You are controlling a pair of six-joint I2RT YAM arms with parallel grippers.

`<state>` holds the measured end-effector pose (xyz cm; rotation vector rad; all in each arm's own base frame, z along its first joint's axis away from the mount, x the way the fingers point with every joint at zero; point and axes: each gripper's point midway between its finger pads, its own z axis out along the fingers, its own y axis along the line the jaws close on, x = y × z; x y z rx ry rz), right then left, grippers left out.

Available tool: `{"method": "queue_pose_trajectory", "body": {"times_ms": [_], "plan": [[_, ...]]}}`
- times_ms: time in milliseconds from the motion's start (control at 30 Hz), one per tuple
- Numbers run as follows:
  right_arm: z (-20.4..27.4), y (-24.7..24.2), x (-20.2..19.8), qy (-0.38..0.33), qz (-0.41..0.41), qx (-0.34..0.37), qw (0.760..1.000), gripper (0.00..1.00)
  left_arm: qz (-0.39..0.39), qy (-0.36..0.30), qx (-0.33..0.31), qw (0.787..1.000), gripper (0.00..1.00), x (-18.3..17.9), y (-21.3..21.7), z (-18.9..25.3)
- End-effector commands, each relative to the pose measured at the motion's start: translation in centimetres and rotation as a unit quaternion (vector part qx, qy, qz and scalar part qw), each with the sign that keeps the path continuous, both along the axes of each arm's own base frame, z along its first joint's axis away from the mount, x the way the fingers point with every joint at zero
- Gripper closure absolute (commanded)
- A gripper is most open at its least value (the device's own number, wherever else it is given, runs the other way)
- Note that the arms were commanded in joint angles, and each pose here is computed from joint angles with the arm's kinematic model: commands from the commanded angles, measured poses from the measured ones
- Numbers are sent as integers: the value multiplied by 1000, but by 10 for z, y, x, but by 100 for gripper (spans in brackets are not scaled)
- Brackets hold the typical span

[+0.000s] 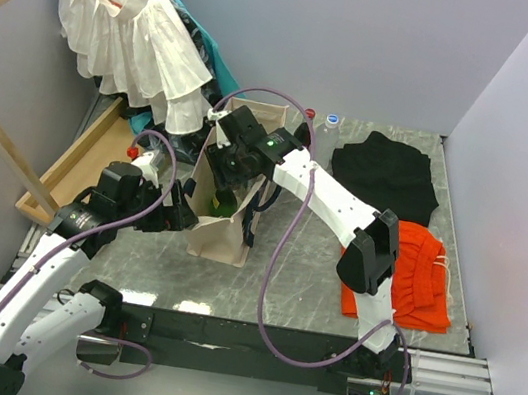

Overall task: Take the beverage out of the canvas bag
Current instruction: Take out the drink from the canvas bag.

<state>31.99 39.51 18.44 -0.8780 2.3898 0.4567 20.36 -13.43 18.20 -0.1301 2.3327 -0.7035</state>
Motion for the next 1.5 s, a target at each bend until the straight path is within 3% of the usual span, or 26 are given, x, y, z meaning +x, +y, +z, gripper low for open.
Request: {"method": "queue_pose_trajectory", "body": {"times_ms": [0,633,800,933,1033,1300,1467], "plan": [[18,6,-2,-14,13,17,1000,45,-14,7,18,1000,5,-9,4,-1],[9,18,-3,-1,28,24,999,47,-10,2,18,1000,5,-9,5,1],[8,19,-4,0,30,23,999,60,-10,4,18,1000,5,-9,5,1],[7,19,-4,3,32,22,999,86,-11,3,18,1000,5,-9,5,1],[10,18,-4,-1,32,22,999,98,-10,2,19,1000,5,-8,5,1],[27,21,2,-29,24,47,998,100,-7,1,18,1000,5,-9,5,2],[65,29,5,-60,32,95,993,100,-6,1,18,1000,5,-9,6,2]]}}
